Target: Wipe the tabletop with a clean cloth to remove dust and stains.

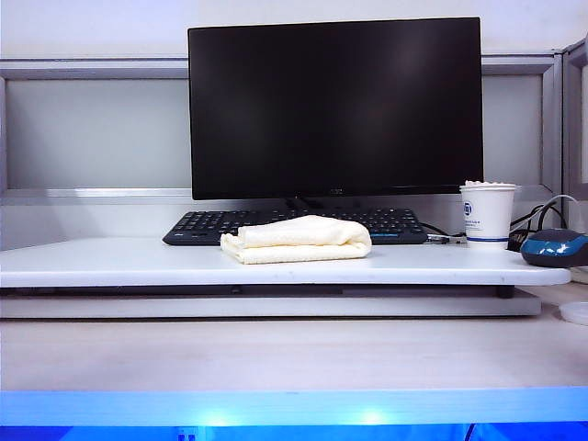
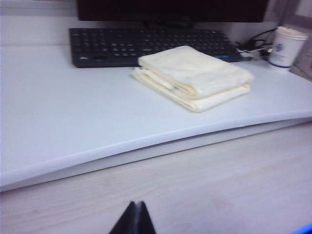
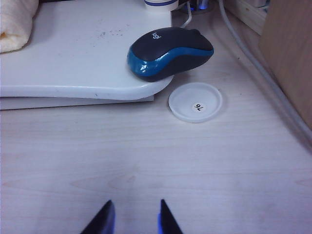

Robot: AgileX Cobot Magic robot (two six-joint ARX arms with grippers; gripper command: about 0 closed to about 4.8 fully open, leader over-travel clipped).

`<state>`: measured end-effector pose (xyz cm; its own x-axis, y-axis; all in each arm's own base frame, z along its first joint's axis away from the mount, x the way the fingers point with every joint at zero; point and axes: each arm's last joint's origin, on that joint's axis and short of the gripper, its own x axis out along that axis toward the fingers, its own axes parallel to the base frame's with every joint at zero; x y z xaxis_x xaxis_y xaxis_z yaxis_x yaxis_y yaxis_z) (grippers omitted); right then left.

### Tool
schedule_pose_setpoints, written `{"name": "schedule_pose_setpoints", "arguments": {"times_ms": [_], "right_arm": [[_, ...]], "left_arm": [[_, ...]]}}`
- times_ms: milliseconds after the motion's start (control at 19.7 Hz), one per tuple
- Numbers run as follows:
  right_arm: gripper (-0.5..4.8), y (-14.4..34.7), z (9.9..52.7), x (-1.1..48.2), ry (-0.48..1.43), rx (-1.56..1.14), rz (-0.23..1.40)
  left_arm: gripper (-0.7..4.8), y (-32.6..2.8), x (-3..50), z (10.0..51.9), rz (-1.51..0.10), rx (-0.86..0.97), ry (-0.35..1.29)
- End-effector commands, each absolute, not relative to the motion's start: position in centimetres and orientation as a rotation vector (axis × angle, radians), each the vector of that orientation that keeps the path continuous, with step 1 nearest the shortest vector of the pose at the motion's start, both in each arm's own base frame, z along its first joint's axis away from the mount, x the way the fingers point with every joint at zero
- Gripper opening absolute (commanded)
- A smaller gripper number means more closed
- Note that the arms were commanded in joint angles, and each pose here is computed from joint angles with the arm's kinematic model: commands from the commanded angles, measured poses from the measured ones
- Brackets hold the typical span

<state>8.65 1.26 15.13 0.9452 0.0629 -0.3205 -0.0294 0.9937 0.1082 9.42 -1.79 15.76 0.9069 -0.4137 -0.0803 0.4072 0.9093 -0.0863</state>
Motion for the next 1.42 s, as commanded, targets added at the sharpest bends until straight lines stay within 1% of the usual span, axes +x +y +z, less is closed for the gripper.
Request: {"name": "schedule_pose_setpoints", "arguments": {"times_ms": [51,355,558,609,660,710,812,913,964,1015,1066,1218,1319,1421], "right_arm": [[1.22,1.3,15.4,8.7,0.31,0.11,0.063],[1.22,1.4,15.3,8.6,0.32,0.118,0.095],[1.25,1.7,15.6,8.7,0.297,0.168,0.182],[1.38,1.7,15.7,8.7,0.288,0.182,0.182],[2.05,1.7,16.1,8.8,0.262,0.219,0.197],[2.27,1.8,16.3,8.8,0.244,0.236,0.212],[2.48,1.9,17.7,8.7,0.171,0.31,0.275],[3.35,2.0,19.8,8.7,0.146,0.336,0.282],[3.92,2.0,20.8,9.0,0.162,0.335,0.282],[4.26,2.1,21.6,9.4,0.182,0.335,0.298],[4.34,2.4,22.6,10.1,0.215,0.336,0.319],[4.36,3.2,24.5,13.0,0.251,0.393,0.433],[4.36,3.9,25.3,15.6,0.234,0.443,0.494],[4.41,4.6,25.7,18.4,0.261,0.482,0.536]], "left_arm": [[-0.06,-1.9,9.4,15.8,-0.483,-0.072,0.09],[-0.06,-2.0,9.4,15.9,-0.492,-0.071,0.085],[-0.06,-2.5,9.2,16.0,-0.551,-0.067,0.074],[-0.06,-2.6,9.2,16.0,-0.56,-0.067,0.075],[-0.06,-2.7,9.2,16.0,-0.568,-0.067,0.077],[-0.06,-2.7,9.2,16.0,-0.568,-0.067,0.078],[-0.06,-2.7,9.2,15.9,-0.568,-0.067,0.08],[-0.06,-2.7,9.2,15.9,-0.566,-0.067,0.08],[-0.06,-2.7,9.2,15.9,-0.567,-0.067,0.08],[-0.06,-2.7,9.2,15.9,-0.568,-0.067,0.08],[-0.06,-2.7,9.2,15.9,-0.568,-0.068,0.08],[-0.06,-2.8,9.1,15.9,-0.587,-0.069,0.081],[-0.06,-3.1,9.0,15.9,-0.621,-0.068,0.082],[-0.06,-3.4,9.0,15.9,-0.644,-0.067,0.083]]}}
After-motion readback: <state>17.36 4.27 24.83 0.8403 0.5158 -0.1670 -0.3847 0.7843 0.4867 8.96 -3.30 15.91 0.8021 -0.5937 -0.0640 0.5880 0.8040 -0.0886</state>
